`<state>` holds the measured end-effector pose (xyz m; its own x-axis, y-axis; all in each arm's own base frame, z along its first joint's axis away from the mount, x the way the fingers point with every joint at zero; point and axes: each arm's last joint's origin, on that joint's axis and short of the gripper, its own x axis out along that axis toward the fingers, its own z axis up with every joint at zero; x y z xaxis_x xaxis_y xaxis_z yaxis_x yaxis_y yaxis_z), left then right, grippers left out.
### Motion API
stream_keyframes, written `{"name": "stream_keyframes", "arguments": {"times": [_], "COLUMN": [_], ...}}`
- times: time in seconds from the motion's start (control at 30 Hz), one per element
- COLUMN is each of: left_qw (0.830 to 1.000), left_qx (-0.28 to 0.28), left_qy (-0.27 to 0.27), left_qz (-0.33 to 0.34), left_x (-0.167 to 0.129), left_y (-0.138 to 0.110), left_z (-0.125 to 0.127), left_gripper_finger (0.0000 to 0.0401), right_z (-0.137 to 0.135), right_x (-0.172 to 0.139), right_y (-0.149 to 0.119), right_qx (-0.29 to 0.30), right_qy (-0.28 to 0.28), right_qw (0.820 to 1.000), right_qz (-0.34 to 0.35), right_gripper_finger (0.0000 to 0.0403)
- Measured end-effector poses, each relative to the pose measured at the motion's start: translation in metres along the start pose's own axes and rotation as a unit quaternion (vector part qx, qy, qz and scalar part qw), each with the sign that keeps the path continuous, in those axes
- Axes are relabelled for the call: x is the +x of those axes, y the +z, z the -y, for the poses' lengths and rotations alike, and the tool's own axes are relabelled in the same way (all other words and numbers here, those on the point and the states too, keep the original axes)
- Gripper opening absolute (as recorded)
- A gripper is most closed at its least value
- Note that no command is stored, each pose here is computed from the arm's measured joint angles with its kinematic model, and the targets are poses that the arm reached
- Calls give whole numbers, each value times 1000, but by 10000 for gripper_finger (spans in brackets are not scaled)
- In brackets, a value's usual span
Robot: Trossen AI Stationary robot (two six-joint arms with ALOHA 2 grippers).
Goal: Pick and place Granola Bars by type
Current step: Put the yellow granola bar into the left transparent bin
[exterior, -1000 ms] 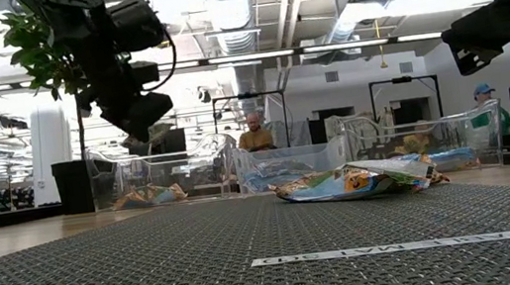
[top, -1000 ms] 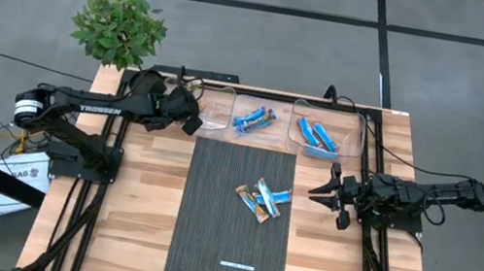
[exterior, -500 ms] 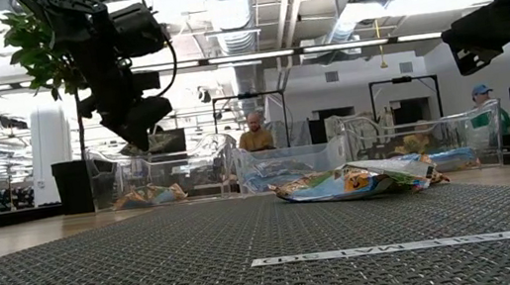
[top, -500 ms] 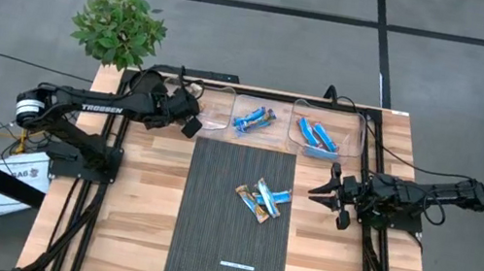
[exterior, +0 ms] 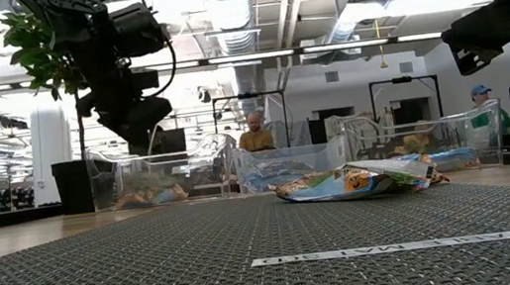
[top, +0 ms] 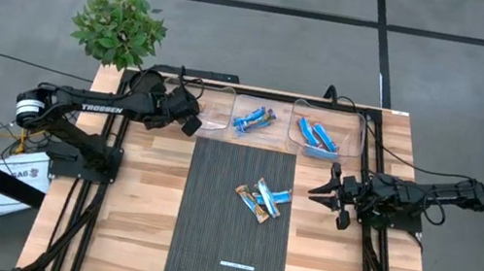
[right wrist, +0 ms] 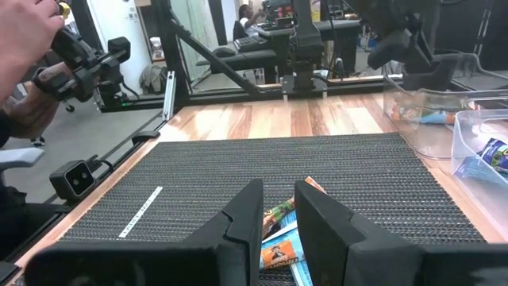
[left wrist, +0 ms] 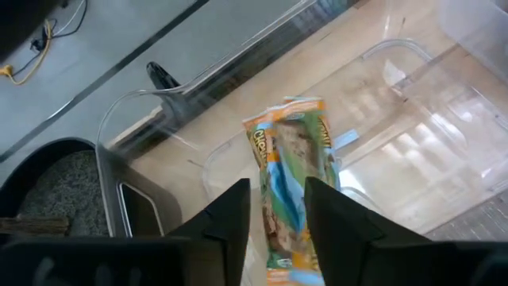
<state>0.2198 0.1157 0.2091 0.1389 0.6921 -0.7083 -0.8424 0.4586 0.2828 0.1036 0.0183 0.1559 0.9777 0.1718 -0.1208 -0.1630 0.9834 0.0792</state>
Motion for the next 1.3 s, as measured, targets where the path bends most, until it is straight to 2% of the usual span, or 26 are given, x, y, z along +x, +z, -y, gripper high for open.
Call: {"name": "stream_keyframes", "arguments": {"times": [0.3, 0.7, 0.93, 1.1, 1.3], "left_qw": [1000, 1000, 995, 976, 929], "left_qx": [-7, 4, 49, 115, 180], "left_qy": [0, -14, -59, -132, -251], "left_qz": [0, 13, 71, 130, 204], "left_x": [0, -3, -17, -33, -56], "left_y": [0, 1, 5, 8, 10], "left_z": [0, 5, 25, 47, 70], "left_gripper_finger": [160, 165, 165, 165, 165], "right_z": [0, 0, 0, 0, 0], "right_x": [0, 0, 0, 0, 0], "right_y": [0, 0, 0, 0, 0], "right_qx": [0, 0, 0, 0, 0], "right_qy": [0, 0, 0, 0, 0], "right_qw": [1000, 1000, 1000, 1000, 1000], "right_qz": [0, 0, 0, 0, 0], "right_gripper_finger": [67, 67, 67, 67, 67]}}
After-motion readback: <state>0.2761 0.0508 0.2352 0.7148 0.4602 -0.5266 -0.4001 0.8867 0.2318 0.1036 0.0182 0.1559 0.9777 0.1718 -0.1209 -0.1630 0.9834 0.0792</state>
